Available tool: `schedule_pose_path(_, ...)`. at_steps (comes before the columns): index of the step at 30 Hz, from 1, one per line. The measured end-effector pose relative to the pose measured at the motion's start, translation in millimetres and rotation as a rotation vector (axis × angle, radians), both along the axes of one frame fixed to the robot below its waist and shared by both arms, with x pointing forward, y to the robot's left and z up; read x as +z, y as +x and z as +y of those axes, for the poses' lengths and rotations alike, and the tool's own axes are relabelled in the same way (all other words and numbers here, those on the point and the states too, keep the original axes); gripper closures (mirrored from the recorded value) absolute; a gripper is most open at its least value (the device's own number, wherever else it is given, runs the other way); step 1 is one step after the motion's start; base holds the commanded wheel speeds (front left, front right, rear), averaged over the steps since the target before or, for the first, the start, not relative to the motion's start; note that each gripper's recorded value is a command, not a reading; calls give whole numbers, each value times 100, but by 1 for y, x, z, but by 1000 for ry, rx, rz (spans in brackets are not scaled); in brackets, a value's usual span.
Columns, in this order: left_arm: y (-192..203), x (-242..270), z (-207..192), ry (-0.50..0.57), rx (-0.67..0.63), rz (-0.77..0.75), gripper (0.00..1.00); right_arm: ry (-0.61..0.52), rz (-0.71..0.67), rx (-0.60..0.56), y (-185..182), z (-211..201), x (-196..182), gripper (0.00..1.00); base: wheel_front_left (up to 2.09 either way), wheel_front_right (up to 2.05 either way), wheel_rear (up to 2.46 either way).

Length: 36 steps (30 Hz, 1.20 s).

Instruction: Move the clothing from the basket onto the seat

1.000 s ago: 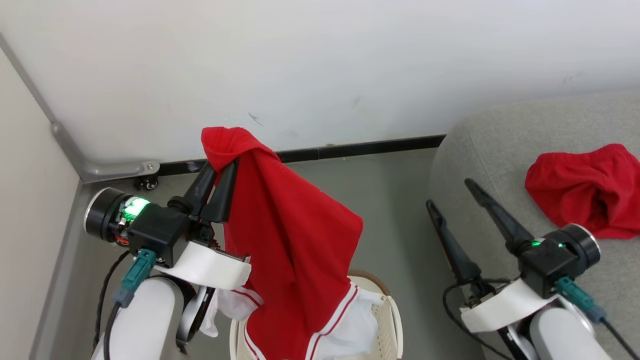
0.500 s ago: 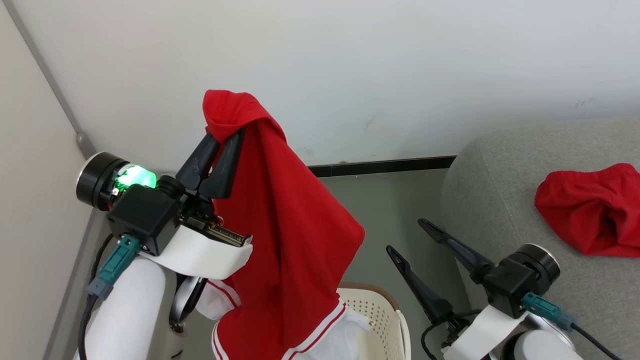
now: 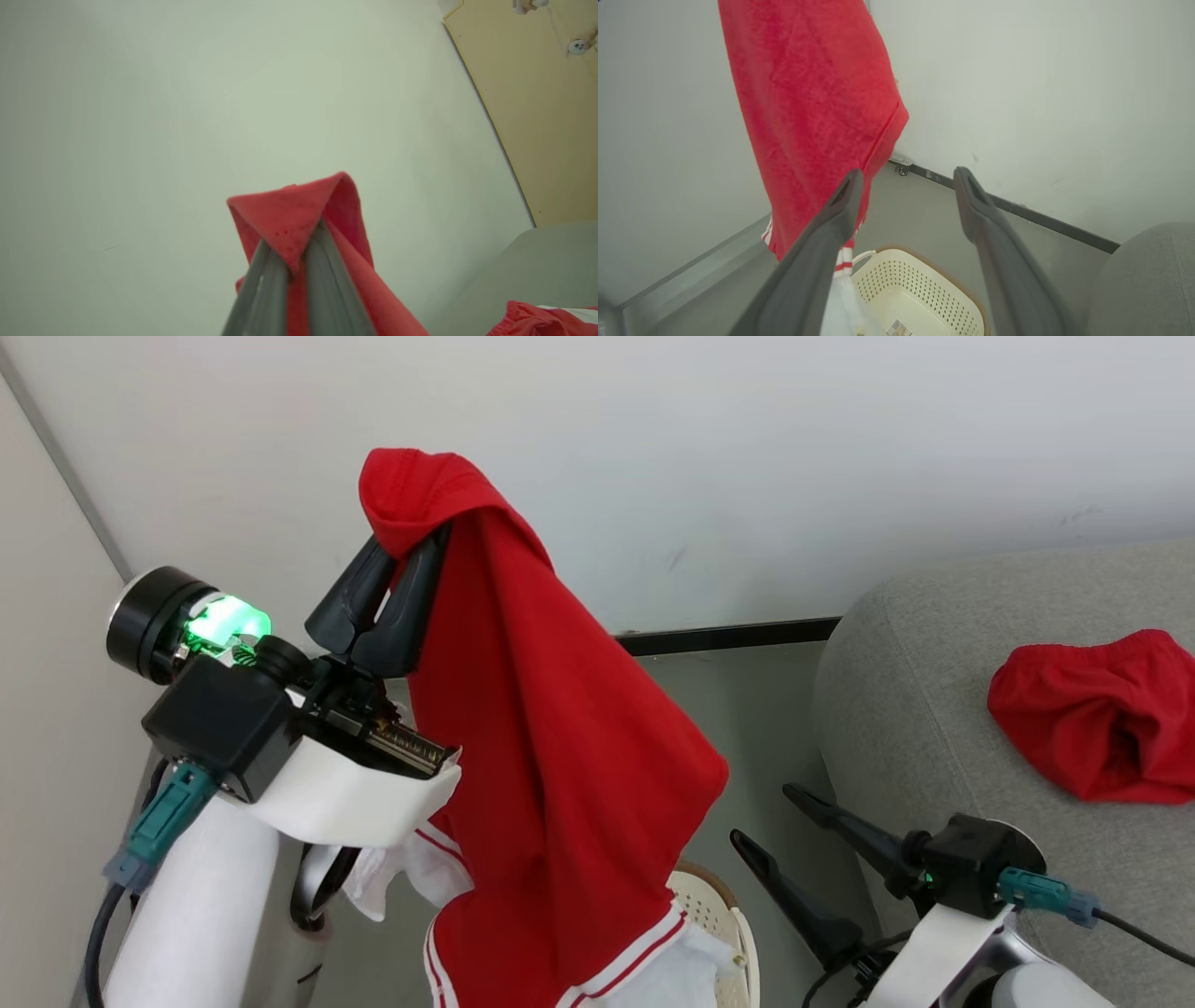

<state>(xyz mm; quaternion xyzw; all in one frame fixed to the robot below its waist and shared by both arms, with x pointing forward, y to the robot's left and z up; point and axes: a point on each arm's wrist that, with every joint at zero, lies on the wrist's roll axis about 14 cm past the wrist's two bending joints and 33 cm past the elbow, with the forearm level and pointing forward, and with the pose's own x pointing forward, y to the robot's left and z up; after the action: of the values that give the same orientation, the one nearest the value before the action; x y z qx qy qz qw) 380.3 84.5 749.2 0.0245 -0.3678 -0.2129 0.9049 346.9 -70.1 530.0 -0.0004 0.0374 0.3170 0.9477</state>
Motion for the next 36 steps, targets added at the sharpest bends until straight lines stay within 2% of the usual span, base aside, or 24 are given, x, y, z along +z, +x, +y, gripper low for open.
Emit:
schedule_pose_path(4, -5, 10, -8, 5, -28, -36, 100, 46, 48, 28, -5, 5, -1, 0, 0, 0, 0)
schedule_pose_path(9, -12, 15, -18, 13, -67, -61, 100, 44, 98, 80, -12, 11, -6, 0, 0, 0, 0)
schedule_pose_path(16, -18, 23, -22, 18, -83, -89, 100, 25, 50, 126, 0, 15, 15, 0, 0, 0, 0)
schedule_pose_path(23, -19, 18, -25, 24, -98, -74, 100, 35, 76, 255, -16, 47, 17, 0, 0, 0, 0)
schedule_pose_path(30, -20, 15, -27, 26, -109, -62, 100, 13, 44, 298, -11, 57, 27, 0, 0, 0, 0)
schedule_pose_path(32, -19, 13, -27, 25, -110, -54, 100, 11, 27, 314, -11, 61, 30, 51, 0, 0, 0)
schedule_pose_path(34, -16, 8, -26, 31, -105, -37, 100, 4, 9, 335, -12, 67, 33, 66, 0, 0, 0)
schedule_pose_path(36, -11, 2, -25, 34, -97, -14, 100, -2, -3, 346, -13, 69, 34, 95, 0, 0, 0)
